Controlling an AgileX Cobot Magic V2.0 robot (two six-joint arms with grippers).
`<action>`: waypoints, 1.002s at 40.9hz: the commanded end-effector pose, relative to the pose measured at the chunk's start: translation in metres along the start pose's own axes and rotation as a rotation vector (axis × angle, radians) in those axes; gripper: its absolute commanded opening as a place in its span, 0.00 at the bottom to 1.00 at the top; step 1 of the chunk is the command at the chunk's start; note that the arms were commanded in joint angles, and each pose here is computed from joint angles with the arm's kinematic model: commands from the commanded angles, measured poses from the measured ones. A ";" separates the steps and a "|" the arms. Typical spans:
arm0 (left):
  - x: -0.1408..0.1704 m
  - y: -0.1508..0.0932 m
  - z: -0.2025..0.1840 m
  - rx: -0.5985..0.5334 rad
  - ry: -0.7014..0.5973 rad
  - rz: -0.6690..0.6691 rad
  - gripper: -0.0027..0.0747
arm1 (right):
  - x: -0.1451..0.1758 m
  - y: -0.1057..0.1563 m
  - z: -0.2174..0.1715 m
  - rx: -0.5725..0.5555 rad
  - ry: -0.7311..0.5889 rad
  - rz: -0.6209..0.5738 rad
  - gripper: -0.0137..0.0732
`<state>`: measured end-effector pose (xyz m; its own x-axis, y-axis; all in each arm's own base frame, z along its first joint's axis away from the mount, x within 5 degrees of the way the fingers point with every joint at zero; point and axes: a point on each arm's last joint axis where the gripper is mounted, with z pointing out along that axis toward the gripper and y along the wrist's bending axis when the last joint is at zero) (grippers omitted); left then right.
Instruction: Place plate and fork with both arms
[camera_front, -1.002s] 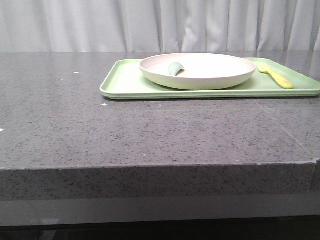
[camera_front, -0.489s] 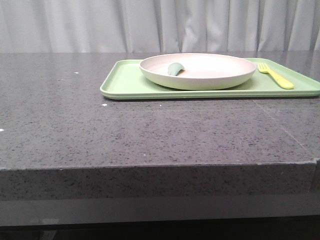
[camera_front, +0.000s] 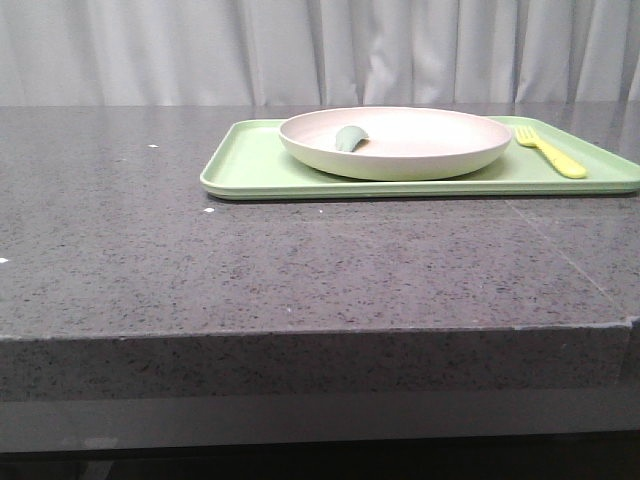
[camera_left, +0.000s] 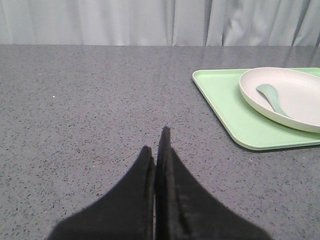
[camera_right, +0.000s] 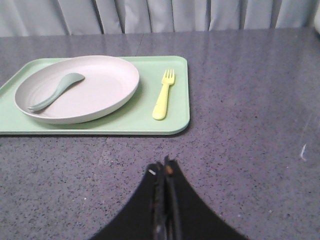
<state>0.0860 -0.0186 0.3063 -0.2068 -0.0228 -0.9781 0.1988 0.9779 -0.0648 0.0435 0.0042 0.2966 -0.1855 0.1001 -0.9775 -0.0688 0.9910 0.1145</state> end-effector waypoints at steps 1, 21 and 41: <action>-0.016 -0.002 -0.002 0.015 -0.104 -0.010 0.01 | -0.013 0.001 -0.010 -0.011 -0.151 -0.020 0.02; -0.016 -0.002 -0.002 0.015 -0.104 -0.010 0.01 | -0.013 0.001 -0.013 -0.013 -0.167 -0.020 0.02; -0.016 -0.002 -0.002 0.015 -0.104 -0.010 0.01 | -0.012 0.001 -0.013 -0.012 -0.166 -0.020 0.02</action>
<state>0.0860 -0.0186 0.3063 -0.2068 -0.0228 -0.9781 0.1988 0.9779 -0.0648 0.0334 0.0033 0.2963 -0.1174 0.1042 -0.9876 -0.0768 0.9906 0.1136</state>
